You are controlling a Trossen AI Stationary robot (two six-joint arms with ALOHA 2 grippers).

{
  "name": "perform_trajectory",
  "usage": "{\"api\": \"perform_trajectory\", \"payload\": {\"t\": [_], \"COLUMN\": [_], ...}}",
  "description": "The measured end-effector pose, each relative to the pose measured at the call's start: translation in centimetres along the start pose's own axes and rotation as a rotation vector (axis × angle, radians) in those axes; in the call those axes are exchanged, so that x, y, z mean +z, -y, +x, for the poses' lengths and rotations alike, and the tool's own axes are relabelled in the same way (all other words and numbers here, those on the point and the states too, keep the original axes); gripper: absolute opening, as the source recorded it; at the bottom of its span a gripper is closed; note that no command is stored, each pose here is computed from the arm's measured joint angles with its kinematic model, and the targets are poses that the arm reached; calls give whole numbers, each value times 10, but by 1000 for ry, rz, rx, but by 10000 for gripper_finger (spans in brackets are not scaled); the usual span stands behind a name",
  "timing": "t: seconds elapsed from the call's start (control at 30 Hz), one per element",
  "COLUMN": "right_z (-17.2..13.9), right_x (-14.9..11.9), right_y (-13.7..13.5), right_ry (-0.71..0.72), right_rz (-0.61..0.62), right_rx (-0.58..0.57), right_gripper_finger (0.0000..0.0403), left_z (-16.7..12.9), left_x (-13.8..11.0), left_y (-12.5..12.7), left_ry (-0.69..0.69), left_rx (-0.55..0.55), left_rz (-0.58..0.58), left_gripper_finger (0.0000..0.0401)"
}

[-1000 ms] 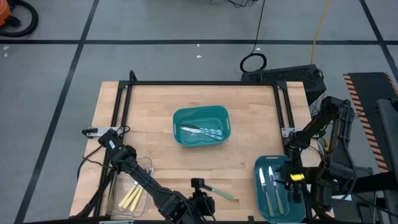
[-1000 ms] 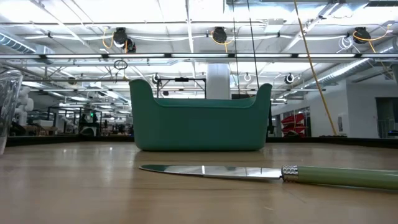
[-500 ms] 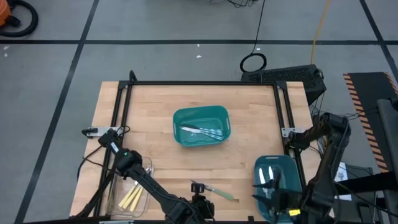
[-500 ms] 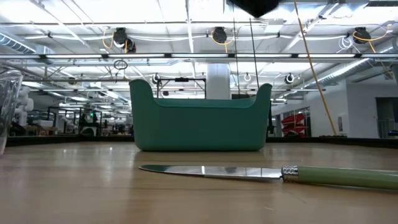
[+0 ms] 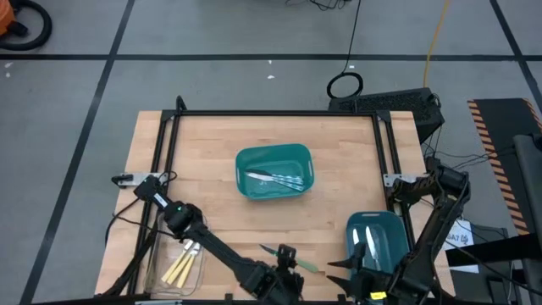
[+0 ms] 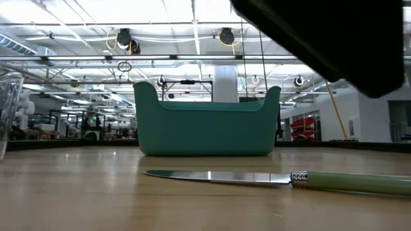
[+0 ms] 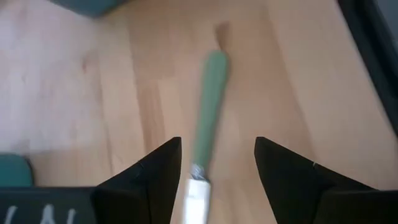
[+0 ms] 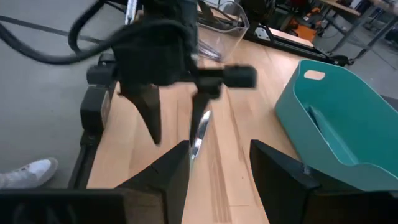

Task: Sort silverware by color (type)
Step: Put the green knife into the blue bin

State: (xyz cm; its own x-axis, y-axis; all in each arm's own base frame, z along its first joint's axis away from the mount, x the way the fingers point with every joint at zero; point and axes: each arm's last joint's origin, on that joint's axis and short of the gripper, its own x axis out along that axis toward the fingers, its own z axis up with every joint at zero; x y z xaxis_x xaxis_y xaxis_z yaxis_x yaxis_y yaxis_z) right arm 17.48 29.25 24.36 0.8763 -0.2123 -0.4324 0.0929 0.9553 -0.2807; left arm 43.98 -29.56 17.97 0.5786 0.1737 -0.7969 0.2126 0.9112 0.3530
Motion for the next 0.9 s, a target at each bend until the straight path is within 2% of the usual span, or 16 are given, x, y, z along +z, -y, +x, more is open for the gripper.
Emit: {"api": "perform_trajectory", "payload": {"t": [0.27,0.43,0.67,0.77,0.9], "right_z": [-3,-3,-4,-4,-3], "right_x": [0,-1,-8,-9,-9], "right_y": [0,0,7,8,9], "right_ry": [2,-4,-61,-69,-72], "right_rz": [22,10,-51,-50,-49], "right_rx": [10,10,-13,-23,-30], "right_gripper_finger": [160,160,160,160,160], "left_z": [37,50,60,61,65], "left_x": [-3,-8,-12,-13,-14], "left_y": [-24,-37,-37,-36,-35], "left_ry": [-60,-120,-156,-162,-166], "left_rx": [-54,-80,-171,-185,-188], "left_rz": [19,-22,-29,-12,-10], "left_gripper_finger": [212,211,210,187,127]}}
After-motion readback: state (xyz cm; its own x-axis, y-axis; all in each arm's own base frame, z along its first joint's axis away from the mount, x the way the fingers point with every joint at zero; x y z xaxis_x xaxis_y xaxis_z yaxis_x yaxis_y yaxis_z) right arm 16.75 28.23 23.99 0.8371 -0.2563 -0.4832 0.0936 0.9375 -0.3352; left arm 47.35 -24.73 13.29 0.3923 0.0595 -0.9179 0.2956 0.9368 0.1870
